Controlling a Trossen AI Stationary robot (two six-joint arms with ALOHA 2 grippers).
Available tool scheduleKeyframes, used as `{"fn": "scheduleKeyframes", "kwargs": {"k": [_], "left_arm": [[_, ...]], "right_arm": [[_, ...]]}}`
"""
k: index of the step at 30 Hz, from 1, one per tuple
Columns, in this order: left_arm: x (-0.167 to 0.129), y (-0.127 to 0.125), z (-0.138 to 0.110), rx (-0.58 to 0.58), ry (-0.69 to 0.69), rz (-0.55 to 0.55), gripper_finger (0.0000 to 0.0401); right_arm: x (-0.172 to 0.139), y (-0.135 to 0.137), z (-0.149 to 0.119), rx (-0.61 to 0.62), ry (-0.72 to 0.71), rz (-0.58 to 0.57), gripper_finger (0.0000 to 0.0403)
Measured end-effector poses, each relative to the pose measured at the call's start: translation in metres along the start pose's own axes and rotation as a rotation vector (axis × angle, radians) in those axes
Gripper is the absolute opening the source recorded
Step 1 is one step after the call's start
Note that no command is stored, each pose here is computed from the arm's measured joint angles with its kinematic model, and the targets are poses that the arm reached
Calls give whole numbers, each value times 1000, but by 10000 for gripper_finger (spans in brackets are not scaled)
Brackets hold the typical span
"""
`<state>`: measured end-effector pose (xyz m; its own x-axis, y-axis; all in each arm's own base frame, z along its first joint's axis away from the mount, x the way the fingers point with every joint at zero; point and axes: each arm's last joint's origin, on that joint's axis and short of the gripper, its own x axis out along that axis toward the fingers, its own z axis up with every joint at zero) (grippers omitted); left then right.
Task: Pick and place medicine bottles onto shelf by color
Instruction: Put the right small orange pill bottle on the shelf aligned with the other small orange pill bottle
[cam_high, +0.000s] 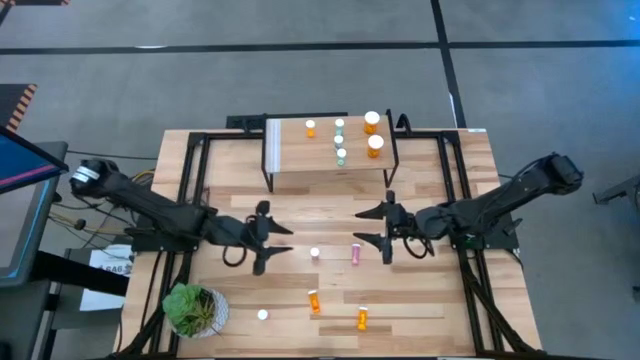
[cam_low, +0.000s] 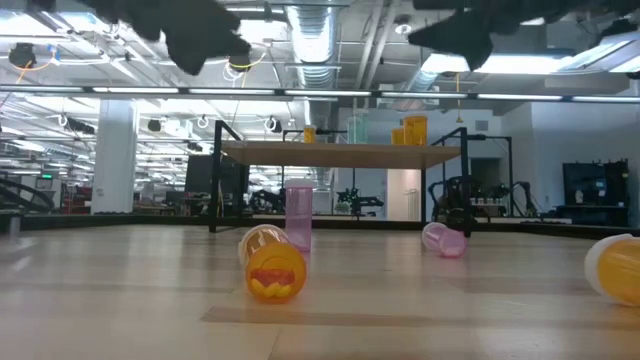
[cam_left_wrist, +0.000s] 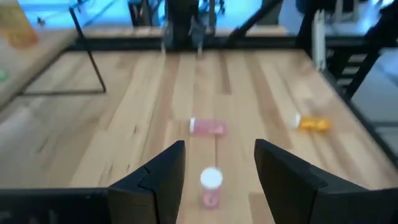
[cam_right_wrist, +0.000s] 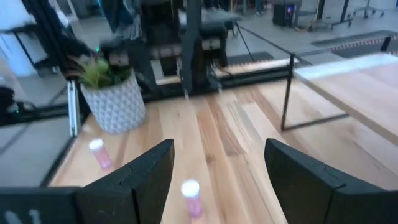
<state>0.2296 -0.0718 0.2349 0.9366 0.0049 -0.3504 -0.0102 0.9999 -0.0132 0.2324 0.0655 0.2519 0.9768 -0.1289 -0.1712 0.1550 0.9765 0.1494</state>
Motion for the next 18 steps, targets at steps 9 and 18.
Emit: {"fn": "scheduleKeyframes", "kwargs": {"k": [9, 18], "left_arm": [[42, -14, -13, 44, 134, -167, 180], [71, -27, 4, 102, 168, -189, 180]], "right_arm": [[9, -6, -7, -10, 32, -36, 275], [-2, 10, -13, 93, 89, 46, 275]]}}
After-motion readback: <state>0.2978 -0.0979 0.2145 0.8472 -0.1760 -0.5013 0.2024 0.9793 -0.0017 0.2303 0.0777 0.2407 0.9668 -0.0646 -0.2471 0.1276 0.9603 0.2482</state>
